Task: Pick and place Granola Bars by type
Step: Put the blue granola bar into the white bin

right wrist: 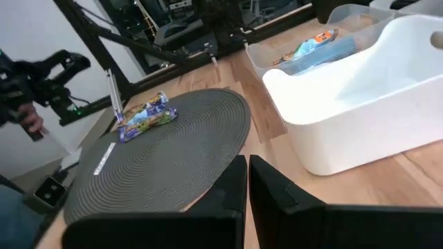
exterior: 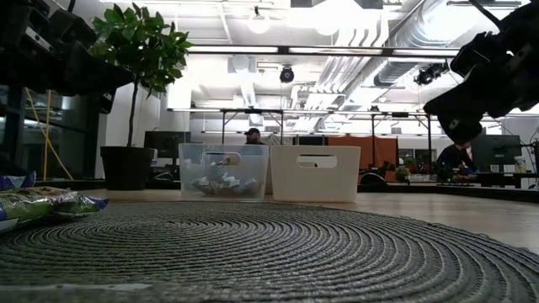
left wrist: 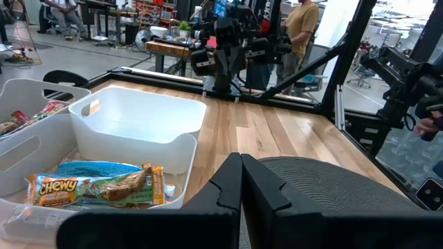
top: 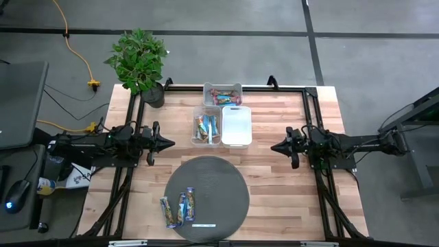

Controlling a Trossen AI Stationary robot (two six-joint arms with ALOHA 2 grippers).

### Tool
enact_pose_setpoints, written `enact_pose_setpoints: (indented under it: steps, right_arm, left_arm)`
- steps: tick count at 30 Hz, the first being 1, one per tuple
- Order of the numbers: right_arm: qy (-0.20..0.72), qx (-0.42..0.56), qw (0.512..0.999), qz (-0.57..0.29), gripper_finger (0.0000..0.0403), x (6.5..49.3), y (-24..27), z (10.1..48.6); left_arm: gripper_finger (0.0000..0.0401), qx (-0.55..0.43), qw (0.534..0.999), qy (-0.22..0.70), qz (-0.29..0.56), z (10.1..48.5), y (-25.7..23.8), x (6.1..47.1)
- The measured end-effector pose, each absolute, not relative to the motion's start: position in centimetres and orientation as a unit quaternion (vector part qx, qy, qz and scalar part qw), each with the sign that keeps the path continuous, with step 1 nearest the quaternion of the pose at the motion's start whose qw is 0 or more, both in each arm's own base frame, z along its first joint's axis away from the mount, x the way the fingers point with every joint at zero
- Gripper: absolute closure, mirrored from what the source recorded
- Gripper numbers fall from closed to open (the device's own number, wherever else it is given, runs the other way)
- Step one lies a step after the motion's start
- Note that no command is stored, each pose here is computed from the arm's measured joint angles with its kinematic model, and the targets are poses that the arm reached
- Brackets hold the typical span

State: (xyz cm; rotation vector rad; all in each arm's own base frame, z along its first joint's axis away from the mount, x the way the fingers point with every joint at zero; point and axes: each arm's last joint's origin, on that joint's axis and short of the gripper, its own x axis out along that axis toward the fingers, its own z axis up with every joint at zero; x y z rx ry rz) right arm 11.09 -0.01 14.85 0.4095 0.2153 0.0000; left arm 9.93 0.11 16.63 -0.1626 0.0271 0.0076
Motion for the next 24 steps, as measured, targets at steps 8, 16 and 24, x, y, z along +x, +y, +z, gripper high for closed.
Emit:
enact_pose_setpoints:
  steps: [8, 16, 24]
  right_arm:
    - [0.107, 0.147, 0.983, 0.006, 0.0402, 11.1, 0.0, 14.8]
    - [0.108, 0.146, 0.983, 0.006, 0.0402, 11.1, 0.0, 14.8]
    - [0.108, 0.146, 0.983, 0.006, 0.0402, 11.1, 0.0, 14.8]
  left_arm:
    - [0.0401, -0.081, 0.997, -0.017, 0.007, 18.6, 0.1, 9.6]
    - [0.0401, -0.262, 0.961, -0.088, -0.01, 23.6, 0.1, 8.1]
    - [0.0401, -0.404, 0.906, -0.077, -0.105, 26.9, -0.3, 6.5]
